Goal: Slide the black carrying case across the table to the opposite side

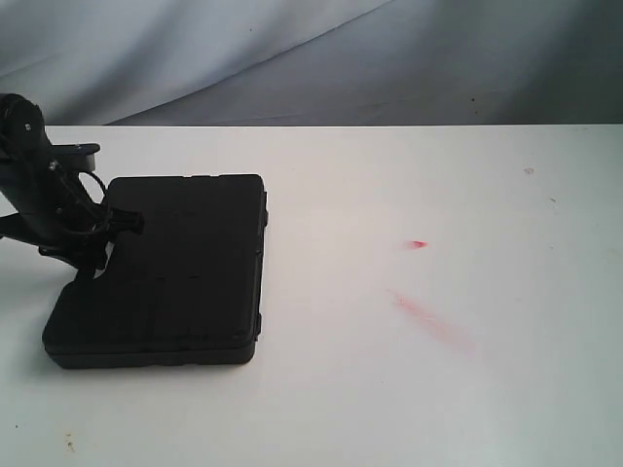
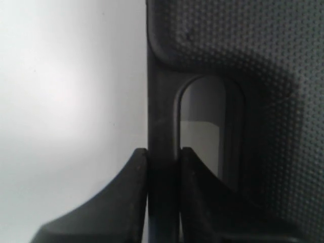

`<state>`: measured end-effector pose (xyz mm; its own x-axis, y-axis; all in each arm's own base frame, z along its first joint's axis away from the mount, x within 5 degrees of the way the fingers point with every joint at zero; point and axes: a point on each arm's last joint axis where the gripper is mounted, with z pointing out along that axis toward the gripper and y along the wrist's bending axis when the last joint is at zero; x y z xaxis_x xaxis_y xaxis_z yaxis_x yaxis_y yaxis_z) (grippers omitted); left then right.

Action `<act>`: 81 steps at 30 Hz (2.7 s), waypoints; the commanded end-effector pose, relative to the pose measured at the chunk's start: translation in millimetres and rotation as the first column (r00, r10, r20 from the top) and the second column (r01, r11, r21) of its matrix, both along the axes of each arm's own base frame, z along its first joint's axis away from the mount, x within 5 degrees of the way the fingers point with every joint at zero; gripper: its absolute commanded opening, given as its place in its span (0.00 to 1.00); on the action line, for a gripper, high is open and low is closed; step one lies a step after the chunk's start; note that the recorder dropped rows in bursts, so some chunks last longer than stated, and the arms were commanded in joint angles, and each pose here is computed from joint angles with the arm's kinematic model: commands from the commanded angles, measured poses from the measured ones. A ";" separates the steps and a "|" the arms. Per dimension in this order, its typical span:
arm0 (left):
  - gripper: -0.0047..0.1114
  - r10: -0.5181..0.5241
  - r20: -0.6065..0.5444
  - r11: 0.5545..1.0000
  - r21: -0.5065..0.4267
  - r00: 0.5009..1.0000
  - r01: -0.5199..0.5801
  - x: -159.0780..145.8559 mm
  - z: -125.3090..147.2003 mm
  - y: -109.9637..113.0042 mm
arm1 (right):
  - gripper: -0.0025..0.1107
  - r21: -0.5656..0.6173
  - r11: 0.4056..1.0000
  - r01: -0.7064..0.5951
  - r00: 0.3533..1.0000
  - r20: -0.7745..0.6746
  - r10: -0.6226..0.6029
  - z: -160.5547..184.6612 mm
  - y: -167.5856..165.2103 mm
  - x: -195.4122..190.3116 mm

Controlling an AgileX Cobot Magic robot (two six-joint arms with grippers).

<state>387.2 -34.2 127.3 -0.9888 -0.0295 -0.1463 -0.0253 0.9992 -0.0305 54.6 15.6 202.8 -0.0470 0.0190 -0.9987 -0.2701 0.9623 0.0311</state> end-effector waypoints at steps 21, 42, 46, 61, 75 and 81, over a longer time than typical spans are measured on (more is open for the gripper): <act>0.45 -0.017 0.018 1.000 0.007 1.000 0.017 0.7 5.1 2.5 | 0.02 -0.002 1.000 0.005 1.000 0.004 -0.005 -0.9 -0.4 -0.3; 0.50 -0.021 0.080 1.000 0.004 0.997 0.021 -1.5 31.6 2.7 | 0.02 -0.002 1.000 0.005 1.000 0.004 -0.005 -0.9 -0.4 -0.3; 0.50 -0.016 0.156 1.000 -0.007 0.988 0.017 -6.6 64.1 2.7 | 0.02 -0.002 1.000 0.005 1.000 0.004 -0.005 -0.9 -0.4 -0.3; 0.04 0.025 0.319 0.998 -0.067 0.947 -0.004 -94.4 116.6 6.6 | 0.02 -0.002 1.000 0.005 1.000 0.004 -0.005 -0.9 -0.4 -0.3; 0.04 0.090 0.554 0.991 -0.135 0.827 -0.017 -161.6 137.8 10.8 | 0.02 -0.002 1.000 0.005 1.000 0.004 -0.005 -0.9 -0.4 -0.3; 0.04 0.109 0.641 0.987 -0.160 0.760 -0.006 -189.4 158.4 12.4 | 0.02 -0.002 1.000 0.005 1.000 0.004 -0.005 -0.9 -0.4 -0.3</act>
